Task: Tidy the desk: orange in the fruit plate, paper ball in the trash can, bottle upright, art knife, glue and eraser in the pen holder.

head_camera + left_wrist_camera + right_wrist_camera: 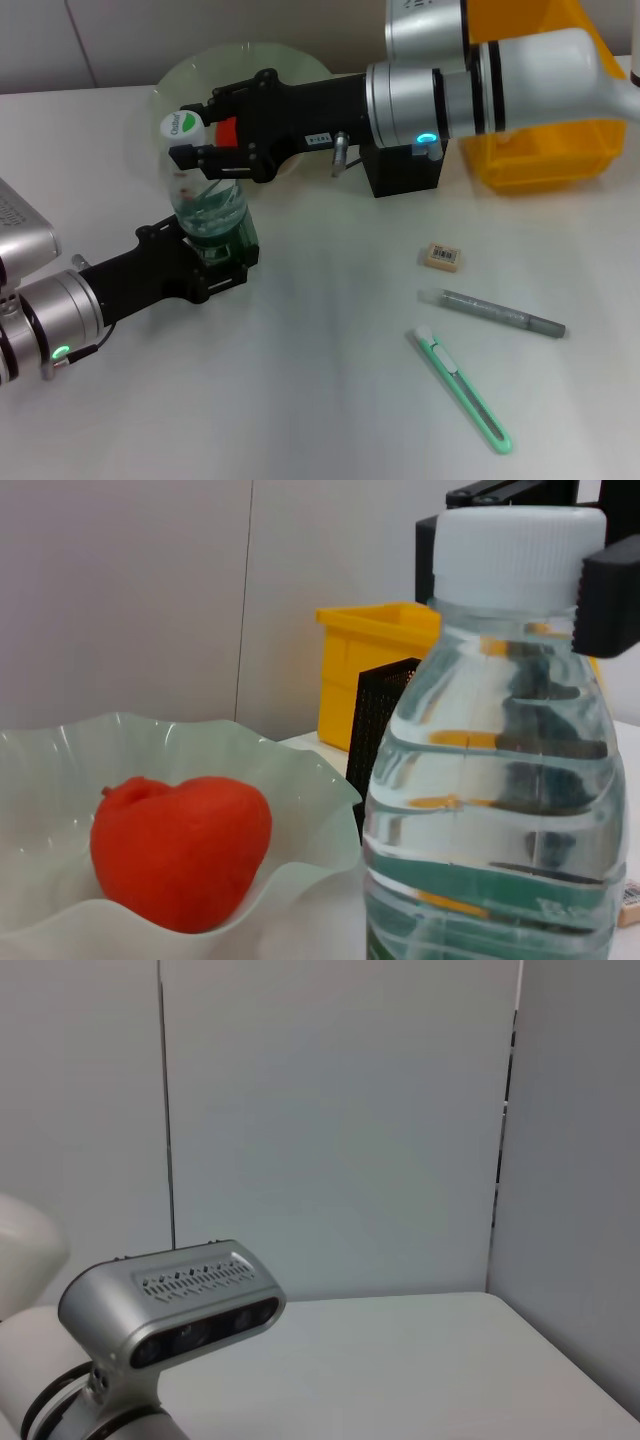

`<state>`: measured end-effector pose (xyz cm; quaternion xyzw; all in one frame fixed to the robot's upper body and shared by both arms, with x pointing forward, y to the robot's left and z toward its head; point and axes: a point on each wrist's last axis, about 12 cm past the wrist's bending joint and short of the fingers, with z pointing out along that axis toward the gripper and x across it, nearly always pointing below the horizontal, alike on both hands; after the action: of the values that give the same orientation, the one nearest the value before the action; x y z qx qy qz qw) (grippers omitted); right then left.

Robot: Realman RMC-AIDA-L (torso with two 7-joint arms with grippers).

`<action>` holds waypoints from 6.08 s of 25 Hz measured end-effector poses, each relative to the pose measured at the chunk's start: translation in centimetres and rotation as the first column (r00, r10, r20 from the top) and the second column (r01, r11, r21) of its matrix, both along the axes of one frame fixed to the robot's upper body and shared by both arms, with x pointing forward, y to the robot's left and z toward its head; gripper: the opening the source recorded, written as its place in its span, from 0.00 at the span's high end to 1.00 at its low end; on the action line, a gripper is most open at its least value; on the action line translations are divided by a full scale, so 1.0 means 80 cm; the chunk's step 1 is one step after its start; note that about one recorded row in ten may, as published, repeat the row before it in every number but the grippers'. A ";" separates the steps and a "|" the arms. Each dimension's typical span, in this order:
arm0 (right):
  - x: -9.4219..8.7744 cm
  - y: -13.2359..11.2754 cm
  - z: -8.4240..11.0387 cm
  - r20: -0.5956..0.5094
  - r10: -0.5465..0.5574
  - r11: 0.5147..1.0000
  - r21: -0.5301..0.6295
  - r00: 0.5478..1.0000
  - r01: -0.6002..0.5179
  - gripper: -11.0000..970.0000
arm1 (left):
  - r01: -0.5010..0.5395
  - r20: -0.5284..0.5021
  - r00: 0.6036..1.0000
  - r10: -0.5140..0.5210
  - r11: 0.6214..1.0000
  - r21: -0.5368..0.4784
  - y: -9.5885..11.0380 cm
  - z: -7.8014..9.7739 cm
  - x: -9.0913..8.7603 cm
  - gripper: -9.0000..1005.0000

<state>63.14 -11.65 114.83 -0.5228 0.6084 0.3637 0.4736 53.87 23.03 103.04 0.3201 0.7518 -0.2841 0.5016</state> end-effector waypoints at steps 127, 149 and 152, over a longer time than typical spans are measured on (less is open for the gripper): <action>-0.025 -0.023 0.018 -0.073 -0.007 0.998 -0.062 0.997 0.003 0.48 | 0.006 0.002 1.000 -0.006 0.999 -0.049 0.008 0.002 -0.013 0.22; -0.023 -0.026 0.011 -0.085 -0.037 0.996 -0.084 0.996 0.030 0.48 | 0.011 0.004 1.000 -0.011 0.999 -0.046 0.007 0.002 -0.013 0.22; -0.023 -0.026 0.008 -0.088 -0.040 0.994 -0.102 0.995 0.031 0.48 | 0.014 0.006 1.000 -0.014 0.999 -0.045 0.006 0.002 -0.013 0.22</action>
<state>61.33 -13.70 115.49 -0.5182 0.6556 0.3475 0.4254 52.86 23.50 103.21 0.3147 0.7416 -0.3036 0.5088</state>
